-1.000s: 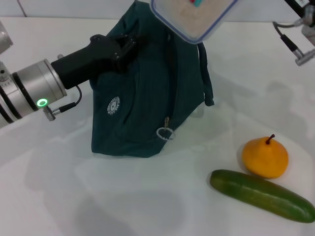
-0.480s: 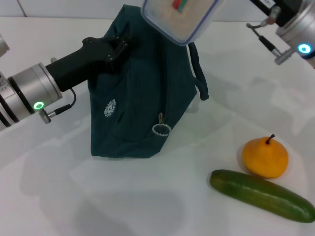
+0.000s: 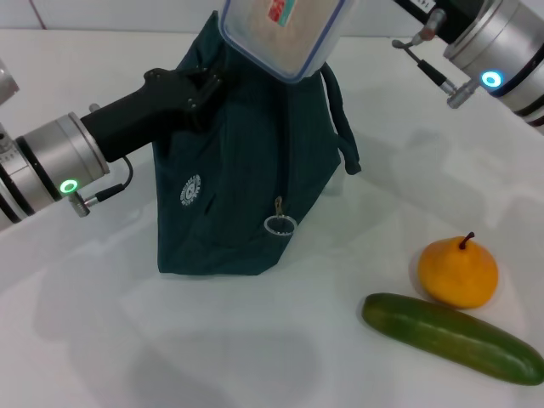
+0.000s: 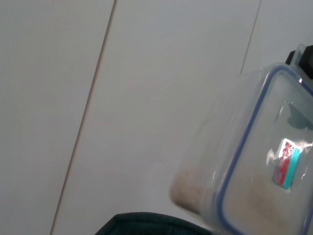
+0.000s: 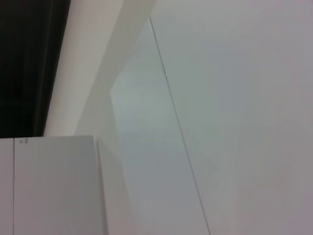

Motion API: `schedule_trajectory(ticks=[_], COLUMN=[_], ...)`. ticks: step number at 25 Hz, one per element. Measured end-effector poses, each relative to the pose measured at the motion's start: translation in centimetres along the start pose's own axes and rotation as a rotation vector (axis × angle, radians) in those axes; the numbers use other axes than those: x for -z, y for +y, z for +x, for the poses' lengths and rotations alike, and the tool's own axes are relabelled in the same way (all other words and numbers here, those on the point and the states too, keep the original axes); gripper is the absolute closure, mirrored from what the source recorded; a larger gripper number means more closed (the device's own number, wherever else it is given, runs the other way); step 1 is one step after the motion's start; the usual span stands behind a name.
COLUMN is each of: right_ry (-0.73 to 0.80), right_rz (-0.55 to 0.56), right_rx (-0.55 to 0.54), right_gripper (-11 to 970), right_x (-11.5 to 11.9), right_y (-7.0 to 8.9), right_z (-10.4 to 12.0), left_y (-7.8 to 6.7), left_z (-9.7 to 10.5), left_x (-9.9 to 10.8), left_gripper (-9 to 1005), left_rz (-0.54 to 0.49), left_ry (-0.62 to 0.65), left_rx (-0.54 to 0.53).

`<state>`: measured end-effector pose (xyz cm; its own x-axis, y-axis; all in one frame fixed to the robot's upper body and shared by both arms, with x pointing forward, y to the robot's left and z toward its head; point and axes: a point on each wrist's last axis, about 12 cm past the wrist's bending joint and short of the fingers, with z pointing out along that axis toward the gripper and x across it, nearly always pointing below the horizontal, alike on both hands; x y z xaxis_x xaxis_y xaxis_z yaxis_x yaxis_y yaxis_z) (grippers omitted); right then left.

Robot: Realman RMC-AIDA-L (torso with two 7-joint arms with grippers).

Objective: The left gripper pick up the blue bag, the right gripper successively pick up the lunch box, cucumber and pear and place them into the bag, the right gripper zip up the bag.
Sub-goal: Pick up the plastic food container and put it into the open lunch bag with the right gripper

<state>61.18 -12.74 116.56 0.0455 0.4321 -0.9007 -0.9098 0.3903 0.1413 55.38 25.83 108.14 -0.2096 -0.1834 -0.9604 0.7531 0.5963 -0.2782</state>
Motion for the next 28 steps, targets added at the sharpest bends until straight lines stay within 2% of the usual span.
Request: schedule_trajectory(ticks=[5, 19, 28], right_ry=[0.050, 0.144, 0.179], right_rz=[-0.015, 0.020, -0.016], right_rx=[0.006, -0.015, -0.038], right_gripper=[865, 864, 864], right_x=[0.1, 2.9, 2.5], right_y=[0.5, 0.9, 1.2], right_z=[0.8, 2.7, 2.9], left_y=[0.0, 0.8, 0.7], left_z=[0.0, -0.2, -0.1], left_x=[0.0, 1.0, 0.8], left_gripper=[915, 912, 911], left_rz=[-0.002, -0.070, -0.066], left_ry=[0.000, -0.050, -0.048], left_rx=[-0.008, -0.007, -0.009])
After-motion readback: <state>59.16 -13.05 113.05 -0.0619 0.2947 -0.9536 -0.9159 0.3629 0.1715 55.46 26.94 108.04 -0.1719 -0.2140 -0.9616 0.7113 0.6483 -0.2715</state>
